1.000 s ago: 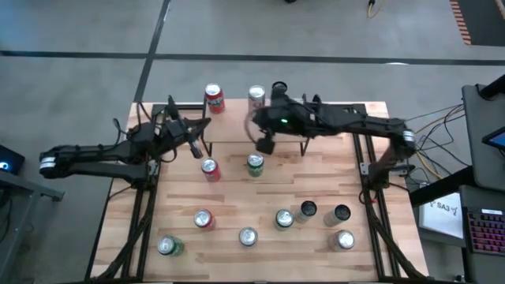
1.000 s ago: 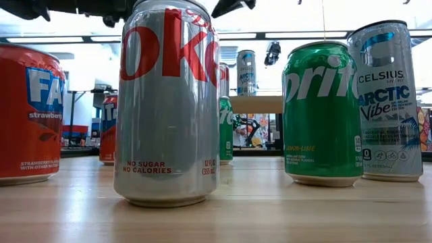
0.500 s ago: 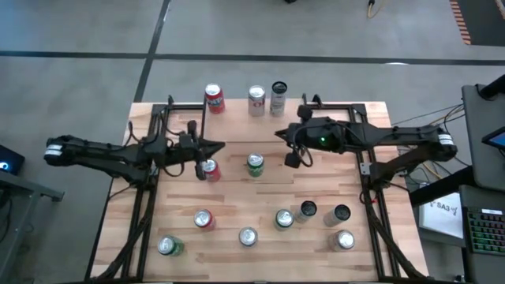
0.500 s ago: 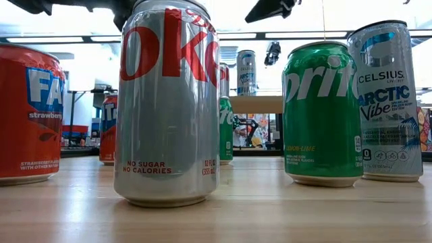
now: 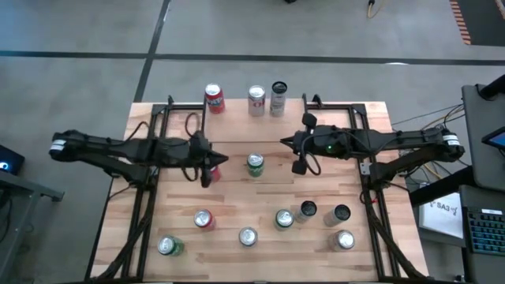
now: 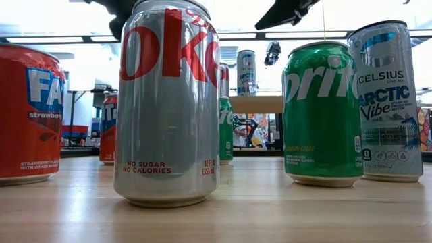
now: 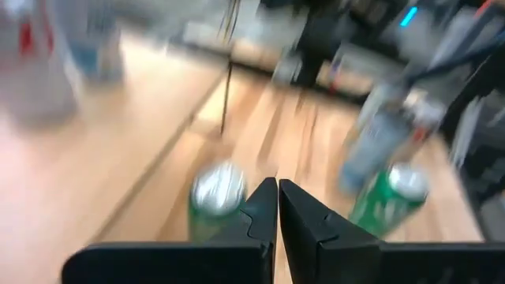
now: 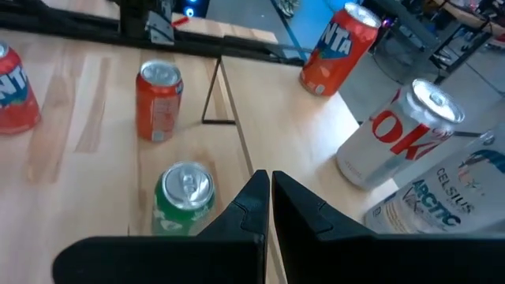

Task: Place canned beverage on shelf
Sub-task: Put the top orange soda can on the shelf aligned with the other orange soda can

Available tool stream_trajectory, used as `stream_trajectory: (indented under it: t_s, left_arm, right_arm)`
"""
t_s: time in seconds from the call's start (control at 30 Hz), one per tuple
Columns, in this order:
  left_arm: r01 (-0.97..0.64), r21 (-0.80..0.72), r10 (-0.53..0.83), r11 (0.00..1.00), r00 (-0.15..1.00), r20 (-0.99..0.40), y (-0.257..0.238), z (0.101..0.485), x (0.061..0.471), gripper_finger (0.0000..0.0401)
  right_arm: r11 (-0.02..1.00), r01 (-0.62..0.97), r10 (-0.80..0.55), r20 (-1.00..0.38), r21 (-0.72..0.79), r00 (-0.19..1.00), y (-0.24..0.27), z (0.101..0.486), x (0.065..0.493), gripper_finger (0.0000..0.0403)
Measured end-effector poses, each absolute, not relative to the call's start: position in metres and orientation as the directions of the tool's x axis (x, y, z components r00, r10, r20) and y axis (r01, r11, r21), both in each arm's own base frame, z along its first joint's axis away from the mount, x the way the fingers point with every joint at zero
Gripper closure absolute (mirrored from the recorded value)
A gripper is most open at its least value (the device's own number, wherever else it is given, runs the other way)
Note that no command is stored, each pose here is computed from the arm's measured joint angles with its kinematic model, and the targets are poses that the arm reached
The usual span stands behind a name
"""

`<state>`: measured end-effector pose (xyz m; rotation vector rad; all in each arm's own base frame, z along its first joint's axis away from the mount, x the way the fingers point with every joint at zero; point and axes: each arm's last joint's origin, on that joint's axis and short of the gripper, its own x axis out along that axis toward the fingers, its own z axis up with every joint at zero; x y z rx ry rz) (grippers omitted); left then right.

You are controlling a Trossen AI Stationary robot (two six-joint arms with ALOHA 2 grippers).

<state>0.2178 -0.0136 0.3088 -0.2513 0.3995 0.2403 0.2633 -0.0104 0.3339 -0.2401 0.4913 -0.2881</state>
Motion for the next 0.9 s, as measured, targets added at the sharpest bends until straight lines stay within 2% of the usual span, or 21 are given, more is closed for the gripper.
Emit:
stream_trajectory:
  t_s: [0.13, 0.27, 0.43, 0.53, 0.7, 0.9]
  left_arm:
    - [-0.387, -0.18, 0.18, 0.904, 0.728, -0.661, -0.015, 0.315, 0.216, 0.0401]
    - [-0.438, -0.099, 0.182, 0.894, 0.554, -0.812, -0.019, 0.32, 0.218, 0.0401]
    - [-0.505, -0.017, 0.183, 0.863, 0.344, -0.921, -0.022, 0.317, 0.227, 0.0401]
    - [-0.54, -0.023, 0.139, 0.841, 0.257, -0.956, -0.025, 0.316, 0.235, 0.0394]
    - [-0.571, -0.055, 0.087, 0.819, 0.218, -0.972, -0.028, 0.319, 0.247, 0.0345]
    - [-0.624, -0.035, 0.122, 0.78, 0.206, -0.971, -0.028, 0.319, 0.256, 0.0241]
  right_arm:
    - [0.932, 0.207, -0.328, -0.445, -0.299, 0.833, -0.01, 0.332, 0.262, 0.0394]
    - [0.929, 0.2, -0.329, -0.447, -0.313, 0.832, -0.01, 0.332, 0.262, 0.0394]
    - [0.925, 0.191, -0.33, -0.446, -0.329, 0.832, -0.011, 0.332, 0.262, 0.0394]
    - [0.924, 0.188, -0.33, -0.445, -0.334, 0.832, -0.011, 0.332, 0.262, 0.0394]
    - [0.925, 0.192, -0.33, -0.444, -0.327, 0.833, -0.011, 0.333, 0.262, 0.0394]
    - [0.926, 0.191, -0.33, -0.454, -0.325, 0.828, -0.011, 0.333, 0.262, 0.0394]
